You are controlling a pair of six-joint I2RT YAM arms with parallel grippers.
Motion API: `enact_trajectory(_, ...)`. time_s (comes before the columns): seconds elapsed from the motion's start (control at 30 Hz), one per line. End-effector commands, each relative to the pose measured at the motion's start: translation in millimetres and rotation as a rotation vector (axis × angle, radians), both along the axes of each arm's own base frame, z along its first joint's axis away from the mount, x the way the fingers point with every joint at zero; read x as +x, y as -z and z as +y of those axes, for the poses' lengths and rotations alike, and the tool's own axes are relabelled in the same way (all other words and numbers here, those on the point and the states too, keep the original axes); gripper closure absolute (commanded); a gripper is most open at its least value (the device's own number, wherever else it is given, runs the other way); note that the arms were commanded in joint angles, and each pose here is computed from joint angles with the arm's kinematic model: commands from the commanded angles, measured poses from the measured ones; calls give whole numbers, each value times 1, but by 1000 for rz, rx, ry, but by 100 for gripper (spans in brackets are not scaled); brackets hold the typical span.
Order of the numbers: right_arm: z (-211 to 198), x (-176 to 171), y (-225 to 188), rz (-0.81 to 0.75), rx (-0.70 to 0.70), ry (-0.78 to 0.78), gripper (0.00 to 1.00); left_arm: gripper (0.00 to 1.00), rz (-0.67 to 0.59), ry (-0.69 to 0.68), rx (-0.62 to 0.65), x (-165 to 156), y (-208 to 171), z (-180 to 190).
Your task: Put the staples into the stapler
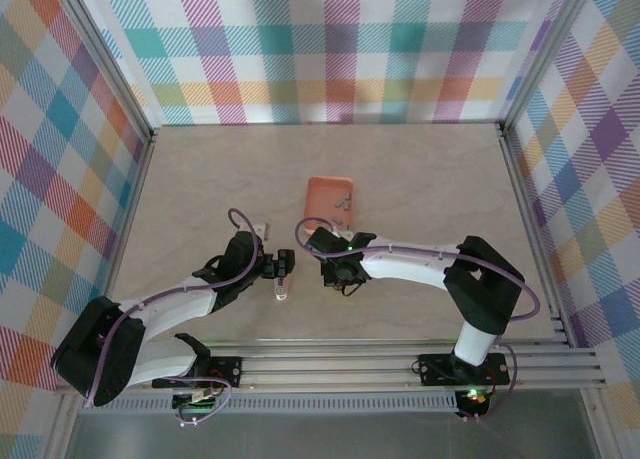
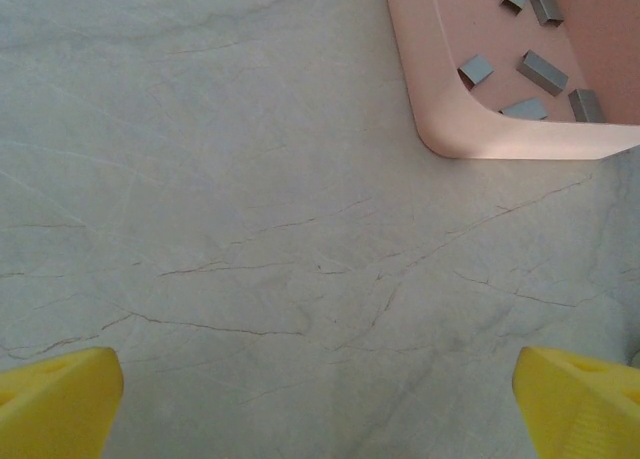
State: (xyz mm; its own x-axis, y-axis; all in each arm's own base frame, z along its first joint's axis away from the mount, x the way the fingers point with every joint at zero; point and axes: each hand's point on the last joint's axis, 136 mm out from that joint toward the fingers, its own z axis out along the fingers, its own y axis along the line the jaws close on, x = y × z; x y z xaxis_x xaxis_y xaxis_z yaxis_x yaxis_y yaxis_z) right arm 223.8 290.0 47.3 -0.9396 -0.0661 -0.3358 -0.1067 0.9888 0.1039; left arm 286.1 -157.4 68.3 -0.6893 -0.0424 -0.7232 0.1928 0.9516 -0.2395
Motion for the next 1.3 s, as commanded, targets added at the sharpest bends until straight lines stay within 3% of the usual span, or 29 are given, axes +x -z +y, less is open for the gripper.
enact_trajectory(0.0, 8, 1, -2, 0, 18, 15, 86, 0, -14, -8, 5, 2, 2, 2)
enact_trajectory(1.27, 1, 6, 0, -40, 1, 37, 86, 0, -18, -4, 11, 3, 1, 2)
